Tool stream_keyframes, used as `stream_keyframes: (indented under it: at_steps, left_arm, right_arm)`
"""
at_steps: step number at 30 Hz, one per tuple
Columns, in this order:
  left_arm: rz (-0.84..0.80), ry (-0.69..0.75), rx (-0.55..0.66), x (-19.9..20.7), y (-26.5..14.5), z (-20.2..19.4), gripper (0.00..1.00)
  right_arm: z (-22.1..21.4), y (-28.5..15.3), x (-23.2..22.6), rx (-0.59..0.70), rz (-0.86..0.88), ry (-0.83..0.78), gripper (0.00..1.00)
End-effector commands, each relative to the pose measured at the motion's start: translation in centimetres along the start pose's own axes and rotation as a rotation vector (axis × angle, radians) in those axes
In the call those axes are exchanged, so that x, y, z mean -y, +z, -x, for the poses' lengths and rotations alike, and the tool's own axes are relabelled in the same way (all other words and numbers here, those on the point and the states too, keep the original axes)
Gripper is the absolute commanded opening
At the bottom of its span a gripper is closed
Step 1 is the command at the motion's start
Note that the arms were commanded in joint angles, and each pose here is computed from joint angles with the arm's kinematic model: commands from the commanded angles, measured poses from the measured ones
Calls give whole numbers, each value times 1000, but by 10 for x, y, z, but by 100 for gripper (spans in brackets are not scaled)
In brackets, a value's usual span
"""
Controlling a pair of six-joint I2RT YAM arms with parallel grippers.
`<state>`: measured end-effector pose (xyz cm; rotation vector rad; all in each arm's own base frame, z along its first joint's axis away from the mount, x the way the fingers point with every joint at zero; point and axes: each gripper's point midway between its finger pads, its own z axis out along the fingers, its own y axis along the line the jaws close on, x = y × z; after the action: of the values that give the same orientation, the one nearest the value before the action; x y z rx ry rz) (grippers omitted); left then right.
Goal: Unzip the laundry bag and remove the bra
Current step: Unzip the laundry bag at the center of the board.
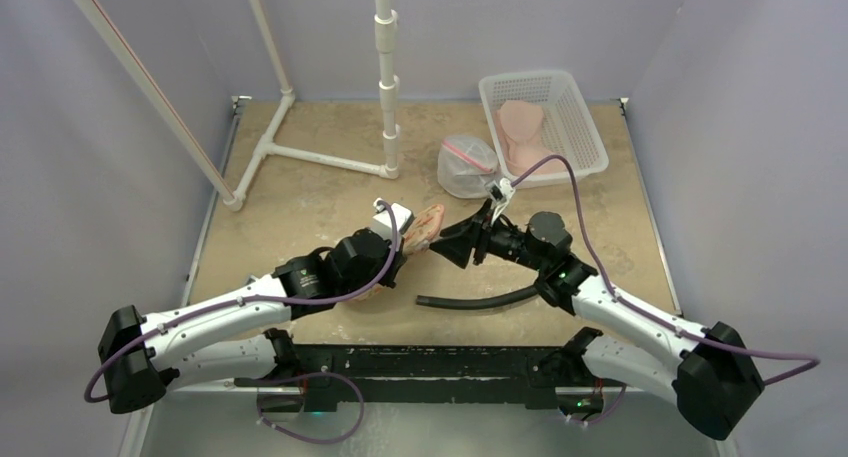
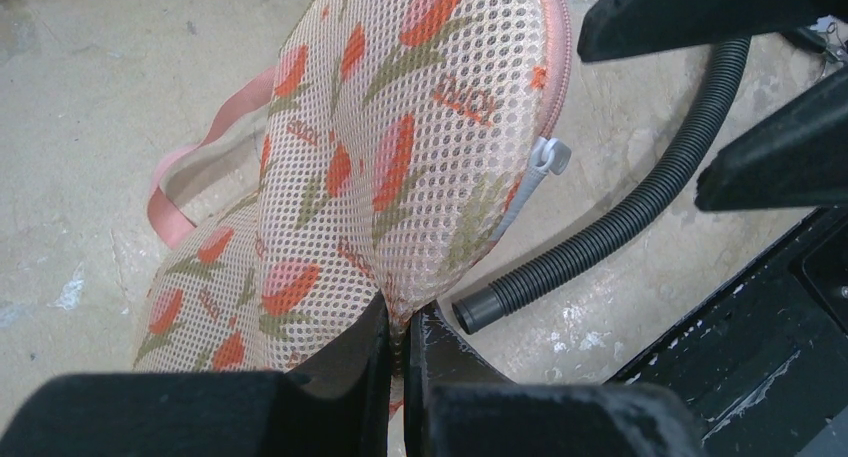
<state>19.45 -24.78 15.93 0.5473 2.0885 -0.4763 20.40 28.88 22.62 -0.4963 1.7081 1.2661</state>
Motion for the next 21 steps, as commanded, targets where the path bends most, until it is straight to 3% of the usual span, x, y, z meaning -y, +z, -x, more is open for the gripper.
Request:
stream_keyframes:
  at_steps: [1,21]
  left_arm:
    - [-12,4,52,1,-4,13,0]
    - [-25,-5,75,3,-8,19,0]
  right_arm:
    - [-7,-3,-27,-41,171,74,59]
    - [-12,7,-13,-10,144,192,49]
